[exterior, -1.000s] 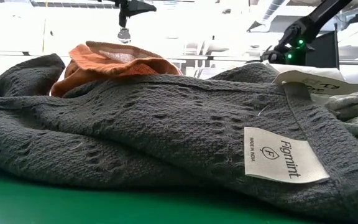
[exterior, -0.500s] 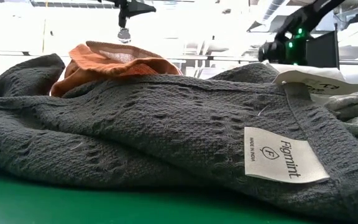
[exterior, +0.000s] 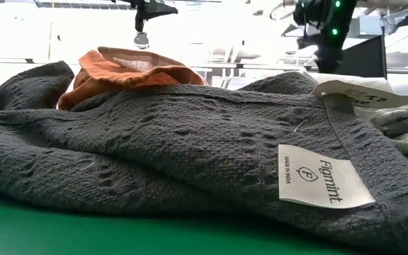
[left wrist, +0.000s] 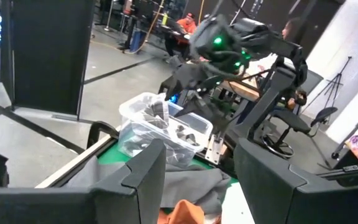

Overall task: Sort towels by color in basket
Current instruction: Put the gray towel into the right transparent bin

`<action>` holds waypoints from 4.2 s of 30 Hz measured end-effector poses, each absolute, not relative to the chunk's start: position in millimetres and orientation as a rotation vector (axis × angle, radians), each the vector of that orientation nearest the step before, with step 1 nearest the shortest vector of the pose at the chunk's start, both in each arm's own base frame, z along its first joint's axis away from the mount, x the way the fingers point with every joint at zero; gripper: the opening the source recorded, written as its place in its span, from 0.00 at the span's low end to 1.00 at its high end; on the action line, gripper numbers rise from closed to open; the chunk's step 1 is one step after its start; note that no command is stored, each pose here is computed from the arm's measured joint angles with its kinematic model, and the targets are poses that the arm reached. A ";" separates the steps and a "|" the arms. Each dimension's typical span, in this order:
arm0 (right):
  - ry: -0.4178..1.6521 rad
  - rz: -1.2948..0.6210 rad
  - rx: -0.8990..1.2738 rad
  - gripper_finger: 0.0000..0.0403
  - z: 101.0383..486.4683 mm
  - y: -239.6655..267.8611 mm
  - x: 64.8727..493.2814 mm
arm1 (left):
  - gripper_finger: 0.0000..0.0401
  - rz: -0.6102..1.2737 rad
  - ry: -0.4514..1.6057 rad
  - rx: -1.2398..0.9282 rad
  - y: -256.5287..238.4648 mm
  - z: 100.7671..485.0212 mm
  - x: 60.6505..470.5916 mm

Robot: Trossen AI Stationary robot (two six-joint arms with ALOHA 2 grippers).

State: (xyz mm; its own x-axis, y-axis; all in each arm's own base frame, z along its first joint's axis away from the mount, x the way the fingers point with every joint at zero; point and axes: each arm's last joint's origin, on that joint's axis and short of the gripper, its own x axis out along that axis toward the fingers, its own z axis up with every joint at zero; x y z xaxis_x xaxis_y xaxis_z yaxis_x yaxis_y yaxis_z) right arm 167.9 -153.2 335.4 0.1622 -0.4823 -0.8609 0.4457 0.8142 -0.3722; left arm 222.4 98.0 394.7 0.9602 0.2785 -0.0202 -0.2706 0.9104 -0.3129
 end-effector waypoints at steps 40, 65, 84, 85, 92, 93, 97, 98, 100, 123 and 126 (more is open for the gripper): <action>1.401 -0.292 0.272 0.05 218.8 -191.6 287.2 | 0.45 0.228 0.001 -0.346 99.4 394.9 216.0; -0.227 -1.126 -0.395 0.05 553.2 -52.3 64.2 | 0.45 0.220 -0.039 -0.305 99.0 399.6 215.2; -0.131 -1.215 -0.498 0.05 551.9 -77.3 93.9 | 0.45 0.211 -0.171 -0.315 99.1 412.3 214.4; -0.115 -1.232 -0.502 0.05 550.9 -81.6 96.3 | 0.45 0.209 -0.179 -0.312 98.9 413.1 214.3; 0.048 -1.372 -0.607 0.05 548.5 -117.7 111.2 | 0.45 0.205 -0.211 -0.301 98.8 416.3 213.9; 0.093 -1.393 -0.648 0.05 547.5 -123.1 112.4 | 0.45 0.204 -0.215 -0.299 98.7 416.7 213.8; 0.253 -1.450 -0.781 0.05 543.8 -141.0 115.7 | 0.45 0.203 -0.217 -0.319 98.5 417.0 213.1; 0.255 -1.465 -0.780 0.05 543.9 -142.8 115.6 | 0.45 0.202 -0.216 -0.325 98.4 416.8 213.0; 0.229 -1.484 -0.760 0.05 545.1 -142.9 113.6 | 0.45 0.200 -0.215 -0.341 98.3 416.6 213.1; 0.698 -0.500 0.421 0.05 437.0 -114.2 134.3 | 0.45 0.206 -0.189 -0.332 98.3 414.2 213.4; 0.802 -0.482 0.617 0.05 426.7 -105.7 127.6 | 0.45 0.209 -0.174 -0.337 98.4 412.7 213.5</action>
State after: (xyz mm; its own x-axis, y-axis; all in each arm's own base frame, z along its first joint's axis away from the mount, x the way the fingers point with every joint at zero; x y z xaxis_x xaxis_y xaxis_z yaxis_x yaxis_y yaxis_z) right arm 127.6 -105.7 426.7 0.6063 -0.1646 -0.7780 0.6096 0.7245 0.3217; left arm 213.5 98.4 412.7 0.9636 0.2317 0.1335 -0.1741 0.9224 -0.3447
